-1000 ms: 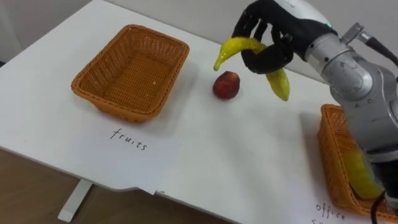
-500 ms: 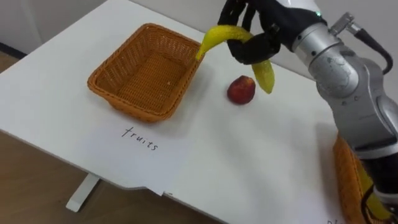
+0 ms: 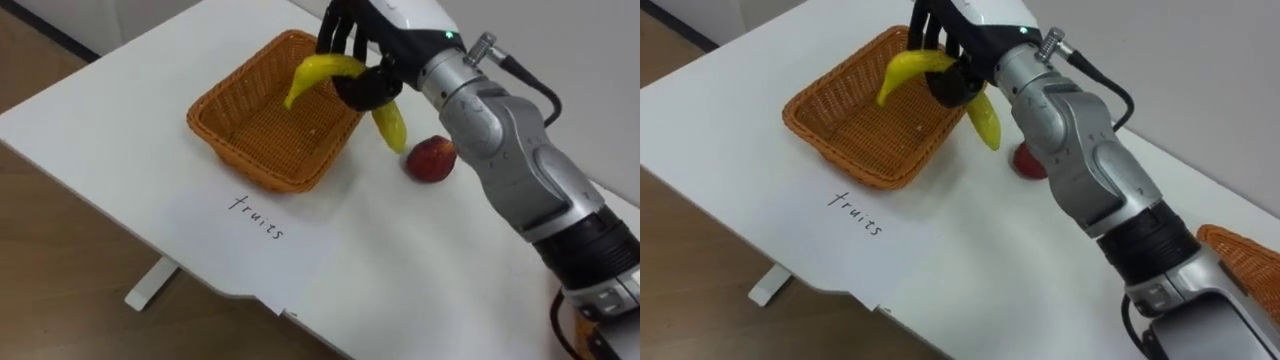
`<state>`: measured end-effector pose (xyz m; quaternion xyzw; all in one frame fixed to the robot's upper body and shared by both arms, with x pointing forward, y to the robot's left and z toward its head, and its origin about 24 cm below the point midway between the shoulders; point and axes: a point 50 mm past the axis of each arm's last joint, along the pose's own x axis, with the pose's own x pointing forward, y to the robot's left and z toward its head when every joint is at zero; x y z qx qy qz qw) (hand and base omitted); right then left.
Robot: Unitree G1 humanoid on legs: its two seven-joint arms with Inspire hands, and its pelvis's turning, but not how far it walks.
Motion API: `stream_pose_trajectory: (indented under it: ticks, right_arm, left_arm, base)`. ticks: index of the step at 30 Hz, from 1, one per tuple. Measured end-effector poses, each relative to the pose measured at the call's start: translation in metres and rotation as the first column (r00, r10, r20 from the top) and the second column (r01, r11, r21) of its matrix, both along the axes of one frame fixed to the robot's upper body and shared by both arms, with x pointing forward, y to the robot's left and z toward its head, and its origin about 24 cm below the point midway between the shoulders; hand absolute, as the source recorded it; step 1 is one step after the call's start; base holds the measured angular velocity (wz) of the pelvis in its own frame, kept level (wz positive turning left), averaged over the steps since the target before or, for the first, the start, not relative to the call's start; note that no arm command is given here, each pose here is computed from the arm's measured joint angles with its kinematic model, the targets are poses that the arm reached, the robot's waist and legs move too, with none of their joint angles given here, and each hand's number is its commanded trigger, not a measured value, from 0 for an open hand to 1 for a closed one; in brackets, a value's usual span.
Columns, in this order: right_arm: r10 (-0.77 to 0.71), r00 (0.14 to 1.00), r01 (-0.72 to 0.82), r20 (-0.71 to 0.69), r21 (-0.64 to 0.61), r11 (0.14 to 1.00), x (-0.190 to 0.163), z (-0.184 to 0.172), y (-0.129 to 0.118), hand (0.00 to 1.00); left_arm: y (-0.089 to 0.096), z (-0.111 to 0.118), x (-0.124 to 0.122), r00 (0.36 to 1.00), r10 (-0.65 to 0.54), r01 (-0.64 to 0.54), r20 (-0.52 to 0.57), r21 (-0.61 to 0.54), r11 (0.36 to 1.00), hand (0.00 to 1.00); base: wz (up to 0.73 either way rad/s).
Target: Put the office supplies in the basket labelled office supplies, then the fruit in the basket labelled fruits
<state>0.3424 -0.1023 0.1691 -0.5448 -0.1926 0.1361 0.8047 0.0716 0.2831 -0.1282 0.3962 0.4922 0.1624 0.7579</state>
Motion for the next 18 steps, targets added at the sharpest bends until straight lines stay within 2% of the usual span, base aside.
stream_pose_trajectory:
  ticks: [6, 11, 18]
  right_arm:
    - [-0.008, 1.000, 0.008, 0.024, -0.004, 1.000, 0.000, -0.002, 0.002, 1.00]
    - [0.028, 0.999, -0.027, 0.038, -0.010, 1.000, -0.004, -0.007, 0.019, 1.00]
    - [0.043, 0.998, -0.043, 0.037, 0.008, 0.999, -0.005, -0.007, 0.027, 1.00]
  left_arm:
    - [-0.001, 0.001, 0.006, 1.000, -0.016, 0.016, 0.013, -0.019, 1.000, 0.00]
    - [-0.001, 0.002, 0.012, 0.999, -0.042, 0.042, 0.013, -0.023, 0.999, 0.00]
    - [0.000, 0.002, 0.012, 0.999, -0.044, 0.045, 0.011, -0.025, 0.999, 0.00]
  base:
    - [-0.01]
    - [0.00]
    - [0.00]
